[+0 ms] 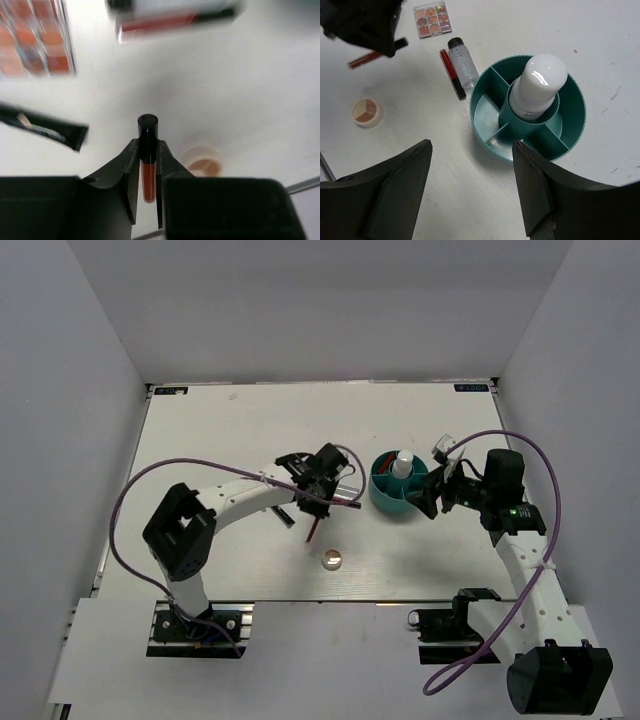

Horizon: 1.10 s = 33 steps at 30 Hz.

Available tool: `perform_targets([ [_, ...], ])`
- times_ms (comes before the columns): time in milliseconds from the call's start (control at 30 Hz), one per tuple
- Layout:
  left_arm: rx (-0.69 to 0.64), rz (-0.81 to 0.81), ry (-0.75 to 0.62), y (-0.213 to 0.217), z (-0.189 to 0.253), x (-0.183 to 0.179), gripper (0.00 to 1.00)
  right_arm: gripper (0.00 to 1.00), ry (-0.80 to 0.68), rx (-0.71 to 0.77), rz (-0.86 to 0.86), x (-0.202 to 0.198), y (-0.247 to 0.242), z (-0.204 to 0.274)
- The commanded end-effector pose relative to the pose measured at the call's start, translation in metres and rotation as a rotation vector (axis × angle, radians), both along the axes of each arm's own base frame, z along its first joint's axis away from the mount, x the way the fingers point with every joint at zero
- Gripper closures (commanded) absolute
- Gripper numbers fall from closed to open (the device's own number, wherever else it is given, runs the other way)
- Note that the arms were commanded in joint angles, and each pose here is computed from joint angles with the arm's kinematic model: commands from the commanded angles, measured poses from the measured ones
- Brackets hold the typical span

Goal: Organize the makeup

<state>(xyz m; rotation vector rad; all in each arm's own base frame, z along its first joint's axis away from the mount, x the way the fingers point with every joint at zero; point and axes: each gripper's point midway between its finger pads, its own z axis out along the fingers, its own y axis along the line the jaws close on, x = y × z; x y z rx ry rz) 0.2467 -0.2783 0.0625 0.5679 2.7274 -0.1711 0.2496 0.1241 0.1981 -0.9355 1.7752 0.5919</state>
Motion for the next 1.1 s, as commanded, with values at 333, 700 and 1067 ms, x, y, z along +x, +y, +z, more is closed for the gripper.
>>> perform_targets([
  [333, -0.522, -0.052, -0.650, -0.103, 0.178, 0.120, 0.97, 0.34, -0.035, 0.003, -0.019, 0.003, -0.002, 0.009],
  [700, -0.618, -0.109, -0.764, -0.165, 0.187, 0.175, 0.96, 0.35, -0.062, 0.006, -0.050, 0.000, -0.005, 0.012],
  [1067, -0.644, -0.139, -0.709, -0.182, 0.169, 0.176, 0.94, 0.34, -0.069, 0.007, -0.061, 0.000, -0.006, 0.011],
])
